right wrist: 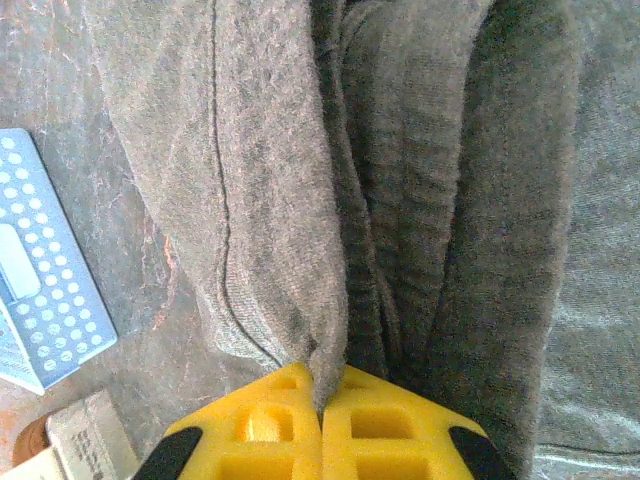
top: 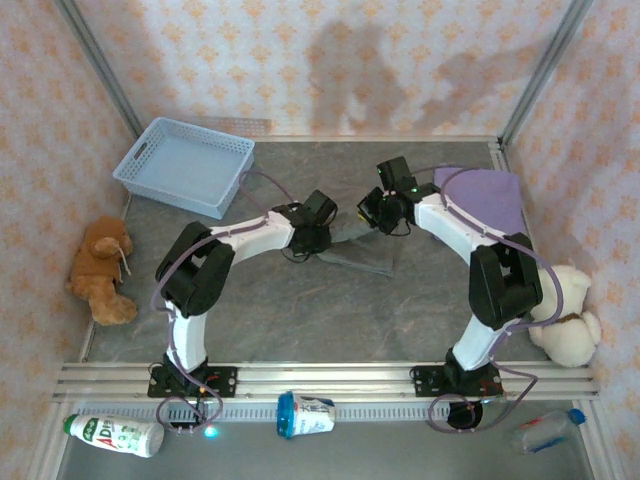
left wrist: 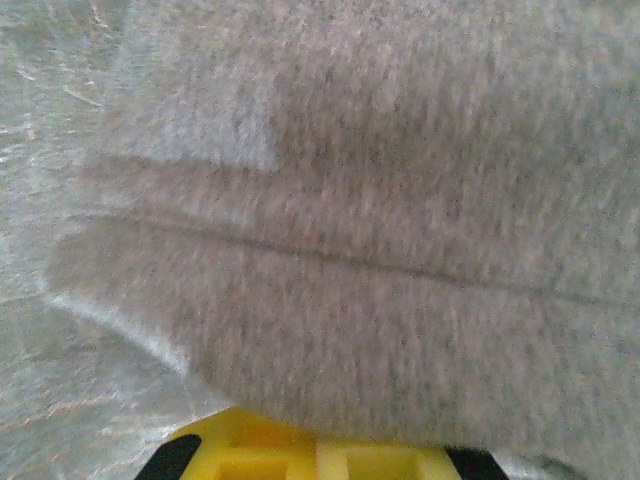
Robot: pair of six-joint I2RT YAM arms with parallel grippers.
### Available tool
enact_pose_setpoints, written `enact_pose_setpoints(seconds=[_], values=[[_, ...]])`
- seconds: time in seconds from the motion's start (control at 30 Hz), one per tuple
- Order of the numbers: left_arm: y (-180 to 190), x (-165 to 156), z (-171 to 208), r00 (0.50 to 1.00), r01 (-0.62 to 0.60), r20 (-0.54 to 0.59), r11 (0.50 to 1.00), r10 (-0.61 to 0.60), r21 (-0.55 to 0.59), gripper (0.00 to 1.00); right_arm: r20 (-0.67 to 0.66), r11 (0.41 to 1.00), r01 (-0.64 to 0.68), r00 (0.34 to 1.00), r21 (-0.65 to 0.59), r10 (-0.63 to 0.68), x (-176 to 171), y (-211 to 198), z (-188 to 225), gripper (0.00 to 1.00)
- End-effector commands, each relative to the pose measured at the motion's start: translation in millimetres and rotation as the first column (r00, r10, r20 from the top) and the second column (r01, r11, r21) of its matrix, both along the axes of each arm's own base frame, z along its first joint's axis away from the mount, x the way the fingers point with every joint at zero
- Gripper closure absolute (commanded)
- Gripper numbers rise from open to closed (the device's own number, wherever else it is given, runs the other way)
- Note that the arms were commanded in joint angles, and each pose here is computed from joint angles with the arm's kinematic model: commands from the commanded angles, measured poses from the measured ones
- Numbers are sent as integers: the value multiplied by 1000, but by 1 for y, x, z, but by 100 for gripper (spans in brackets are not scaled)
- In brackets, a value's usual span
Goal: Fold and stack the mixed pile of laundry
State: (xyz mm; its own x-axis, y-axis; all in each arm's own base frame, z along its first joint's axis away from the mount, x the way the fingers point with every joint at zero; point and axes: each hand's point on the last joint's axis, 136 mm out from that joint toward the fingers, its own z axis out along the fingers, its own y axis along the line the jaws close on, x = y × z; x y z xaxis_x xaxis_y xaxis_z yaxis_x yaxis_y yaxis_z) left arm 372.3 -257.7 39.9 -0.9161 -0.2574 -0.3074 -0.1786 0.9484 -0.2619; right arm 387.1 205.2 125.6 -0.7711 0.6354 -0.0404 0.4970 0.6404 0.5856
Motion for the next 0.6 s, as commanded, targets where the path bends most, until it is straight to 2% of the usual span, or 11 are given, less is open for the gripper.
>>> enact_pose_setpoints(seconds=[0.0, 0.1, 0.17, 0.37, 0.57], values=[[5, 11, -5, 999, -40, 26, 997, 39, 72, 100, 27, 999, 41, 999, -16, -41, 5, -8, 5, 100], [34, 6, -22, 997, -75, -17, 975, 80, 211, 100, 39, 998, 52, 998, -29, -51, 3, -16, 14, 100], [49, 0, -36, 991, -100, -62, 967, 118, 236, 100, 37, 997, 54, 998, -60, -52, -4, -26, 20, 100], [51, -4, -46, 985, -124, -95, 973, 144, 193, 100, -56, 989, 51, 997, -138, -59, -48, -51, 0, 100], [48, 0, -43, 985, -126, -94, 973, 147, 193, 100, -155, 992, 30, 987, -121, -48, -91, -34, -45, 100]])
